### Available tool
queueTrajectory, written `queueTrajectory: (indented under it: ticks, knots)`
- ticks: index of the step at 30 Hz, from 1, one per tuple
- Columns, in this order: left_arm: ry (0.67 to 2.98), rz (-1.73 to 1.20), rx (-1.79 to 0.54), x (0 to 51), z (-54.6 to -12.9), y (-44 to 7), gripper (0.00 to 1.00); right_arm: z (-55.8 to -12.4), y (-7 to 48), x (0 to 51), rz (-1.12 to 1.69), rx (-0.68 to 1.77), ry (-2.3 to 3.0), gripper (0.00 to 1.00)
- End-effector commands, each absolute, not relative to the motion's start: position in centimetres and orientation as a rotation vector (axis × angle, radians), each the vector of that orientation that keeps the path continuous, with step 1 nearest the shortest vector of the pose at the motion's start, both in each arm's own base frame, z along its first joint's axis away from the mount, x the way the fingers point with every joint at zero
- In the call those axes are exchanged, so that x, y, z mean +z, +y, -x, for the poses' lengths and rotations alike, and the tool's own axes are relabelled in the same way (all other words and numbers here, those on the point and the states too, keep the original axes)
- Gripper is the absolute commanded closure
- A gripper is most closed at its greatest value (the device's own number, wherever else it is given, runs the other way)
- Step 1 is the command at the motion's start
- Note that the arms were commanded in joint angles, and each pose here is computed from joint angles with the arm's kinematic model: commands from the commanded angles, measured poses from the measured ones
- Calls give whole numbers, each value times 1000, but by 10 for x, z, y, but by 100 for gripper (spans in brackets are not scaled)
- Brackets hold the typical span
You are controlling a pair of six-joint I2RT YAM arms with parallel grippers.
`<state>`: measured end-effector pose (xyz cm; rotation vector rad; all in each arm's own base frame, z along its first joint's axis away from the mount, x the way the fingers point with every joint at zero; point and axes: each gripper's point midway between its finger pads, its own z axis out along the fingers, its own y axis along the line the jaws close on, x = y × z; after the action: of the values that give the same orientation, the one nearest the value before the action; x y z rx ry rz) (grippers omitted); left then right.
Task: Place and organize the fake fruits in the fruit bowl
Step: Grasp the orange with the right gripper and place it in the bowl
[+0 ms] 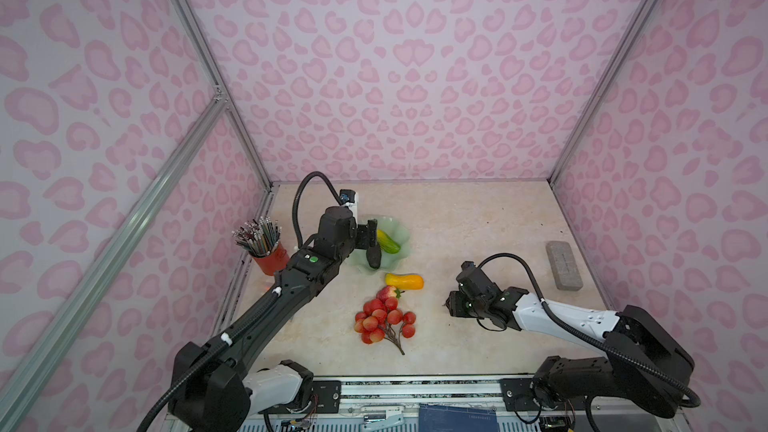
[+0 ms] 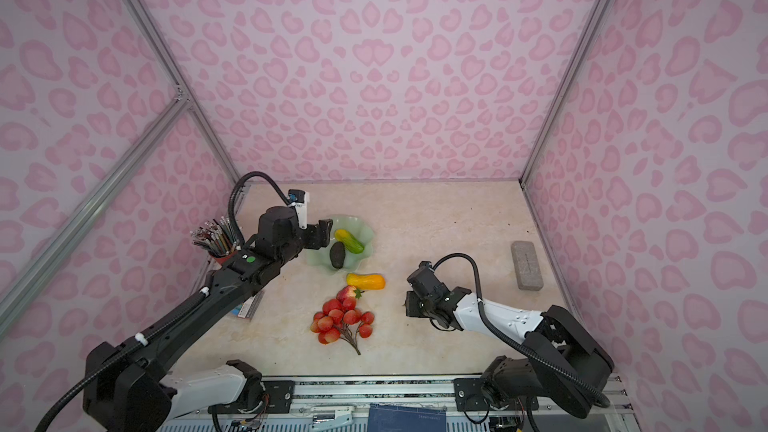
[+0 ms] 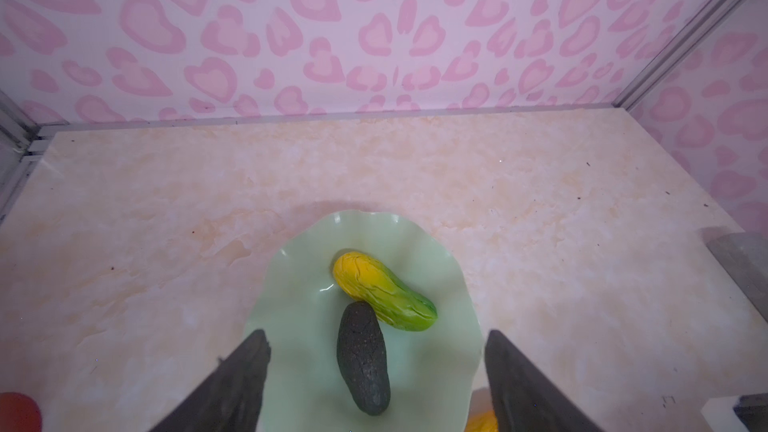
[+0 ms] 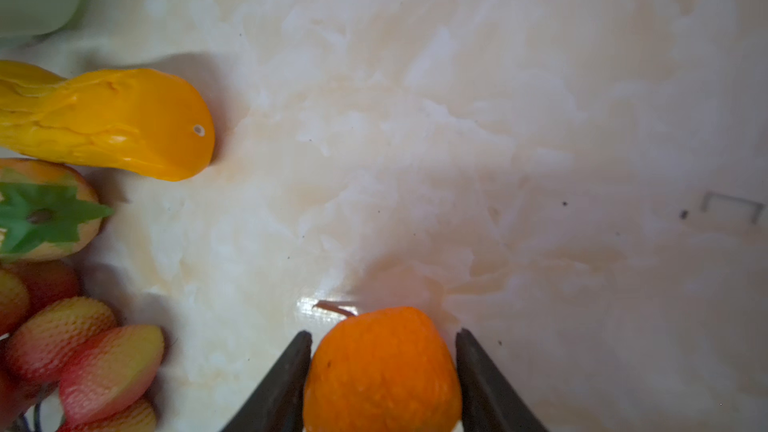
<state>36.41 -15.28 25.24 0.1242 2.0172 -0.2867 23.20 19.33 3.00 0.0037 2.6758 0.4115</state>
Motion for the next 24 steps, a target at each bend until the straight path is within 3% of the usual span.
queueTrajectory:
  ticks: [1,5,12,24]
  knots:
    - [1917,-36,-299,268,-357,-139,16,-245,204,38,26,430,2629,59]
    - [1924,31,-316,249,-335,-125,15,-267,222,62,80,466,2550,70]
    - [1912,175,-397,214,-302,-105,14,-326,269,121,197,490,2376,71]
    - [1919,157,-478,198,-277,-105,12,-418,361,120,439,479,2317,70]
